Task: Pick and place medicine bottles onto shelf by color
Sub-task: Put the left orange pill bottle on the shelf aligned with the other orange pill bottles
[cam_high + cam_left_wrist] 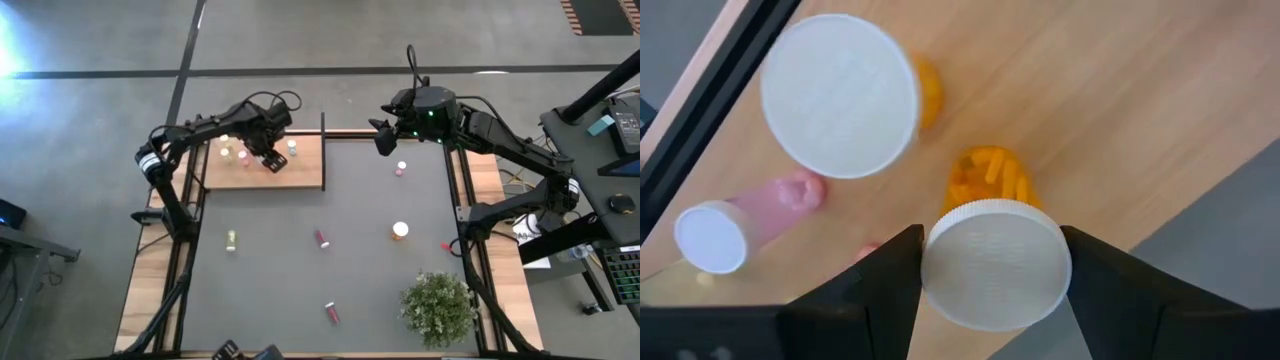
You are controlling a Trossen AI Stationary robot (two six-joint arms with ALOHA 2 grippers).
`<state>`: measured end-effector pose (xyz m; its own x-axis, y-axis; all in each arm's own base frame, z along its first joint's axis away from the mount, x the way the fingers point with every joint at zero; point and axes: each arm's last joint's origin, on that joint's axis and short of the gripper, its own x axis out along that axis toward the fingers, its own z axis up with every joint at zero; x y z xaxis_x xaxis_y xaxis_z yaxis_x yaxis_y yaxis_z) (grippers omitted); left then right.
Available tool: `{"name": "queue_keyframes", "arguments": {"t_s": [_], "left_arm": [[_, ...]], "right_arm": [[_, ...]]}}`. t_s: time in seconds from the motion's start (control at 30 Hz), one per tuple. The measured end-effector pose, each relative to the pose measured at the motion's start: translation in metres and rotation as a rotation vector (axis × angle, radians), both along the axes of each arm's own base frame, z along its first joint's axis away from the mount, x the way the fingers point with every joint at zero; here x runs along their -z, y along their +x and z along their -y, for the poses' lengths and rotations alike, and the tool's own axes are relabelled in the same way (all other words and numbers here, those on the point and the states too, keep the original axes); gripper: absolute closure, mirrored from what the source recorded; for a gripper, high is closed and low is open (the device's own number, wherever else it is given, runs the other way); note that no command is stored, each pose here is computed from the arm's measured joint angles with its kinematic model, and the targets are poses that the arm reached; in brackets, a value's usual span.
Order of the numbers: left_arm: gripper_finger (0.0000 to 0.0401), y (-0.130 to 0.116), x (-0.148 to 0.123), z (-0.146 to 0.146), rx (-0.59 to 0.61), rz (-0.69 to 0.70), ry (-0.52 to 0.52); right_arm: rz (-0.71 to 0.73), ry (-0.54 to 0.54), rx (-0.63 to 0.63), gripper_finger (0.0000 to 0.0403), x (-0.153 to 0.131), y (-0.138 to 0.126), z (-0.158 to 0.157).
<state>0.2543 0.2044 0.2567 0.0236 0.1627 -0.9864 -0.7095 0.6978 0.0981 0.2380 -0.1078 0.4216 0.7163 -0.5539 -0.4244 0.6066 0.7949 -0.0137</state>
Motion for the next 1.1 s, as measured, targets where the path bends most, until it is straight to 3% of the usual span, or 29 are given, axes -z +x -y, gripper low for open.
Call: {"name": "queue_keyframes", "arguments": {"t_s": [0.67,1.1], "left_arm": [[0.0197,-0.0026,0.0,-0.004,-0.007,0.005,0.001],[0.0163,-0.0023,0.0,-0.0051,-0.055,0.021,0.005]], "right_arm": [[-0.001,0.0,0.0,0.017,0.0002,0.0001,0.0],[0.0,0.0,0.0,0.017,-0.0001,0.0,0.0001]]}}
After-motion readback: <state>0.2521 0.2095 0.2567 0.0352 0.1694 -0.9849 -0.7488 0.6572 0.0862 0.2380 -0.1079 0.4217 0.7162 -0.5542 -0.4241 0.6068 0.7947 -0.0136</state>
